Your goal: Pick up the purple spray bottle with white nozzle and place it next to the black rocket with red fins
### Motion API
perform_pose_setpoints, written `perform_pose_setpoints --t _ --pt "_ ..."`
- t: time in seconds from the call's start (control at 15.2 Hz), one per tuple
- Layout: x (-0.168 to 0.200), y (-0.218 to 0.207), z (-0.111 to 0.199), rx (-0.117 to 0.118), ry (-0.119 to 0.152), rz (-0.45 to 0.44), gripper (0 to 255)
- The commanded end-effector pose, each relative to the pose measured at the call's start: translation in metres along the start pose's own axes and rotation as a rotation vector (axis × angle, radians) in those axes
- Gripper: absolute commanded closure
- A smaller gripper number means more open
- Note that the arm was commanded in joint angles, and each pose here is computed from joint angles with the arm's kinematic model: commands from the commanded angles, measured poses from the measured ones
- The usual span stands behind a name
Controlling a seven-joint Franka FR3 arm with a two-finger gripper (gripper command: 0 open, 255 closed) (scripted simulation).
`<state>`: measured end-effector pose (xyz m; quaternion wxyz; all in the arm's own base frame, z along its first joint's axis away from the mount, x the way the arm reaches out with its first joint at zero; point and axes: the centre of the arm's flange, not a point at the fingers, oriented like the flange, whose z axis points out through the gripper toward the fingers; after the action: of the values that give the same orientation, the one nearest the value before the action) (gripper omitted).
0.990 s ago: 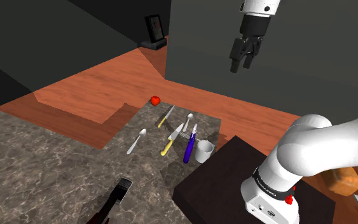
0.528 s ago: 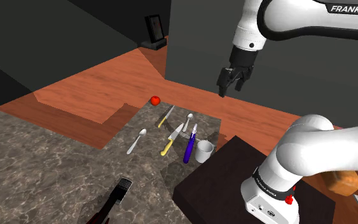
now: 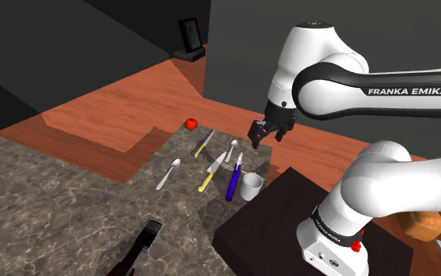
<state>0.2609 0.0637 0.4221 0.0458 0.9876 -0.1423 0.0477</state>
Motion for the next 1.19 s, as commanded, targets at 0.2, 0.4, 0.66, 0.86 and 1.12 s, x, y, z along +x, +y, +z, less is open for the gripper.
perform_pose_setpoints --t 0.2,0.4,0.66,0.86,1.12 --pt "-0.013 -0.028 0.062 -0.030 0.056 0.104 0" --pt "-0.018 -0.040 0.082 -0.036 0.088 0.143 0" --pt "-0.019 -0.043 0.080 -0.035 0.088 0.143 0" --pt "-0.016 -0.080 0.189 -0.092 0.163 0.305 0" --pt "-0.012 -0.096 0.232 -0.112 0.198 0.372 0"
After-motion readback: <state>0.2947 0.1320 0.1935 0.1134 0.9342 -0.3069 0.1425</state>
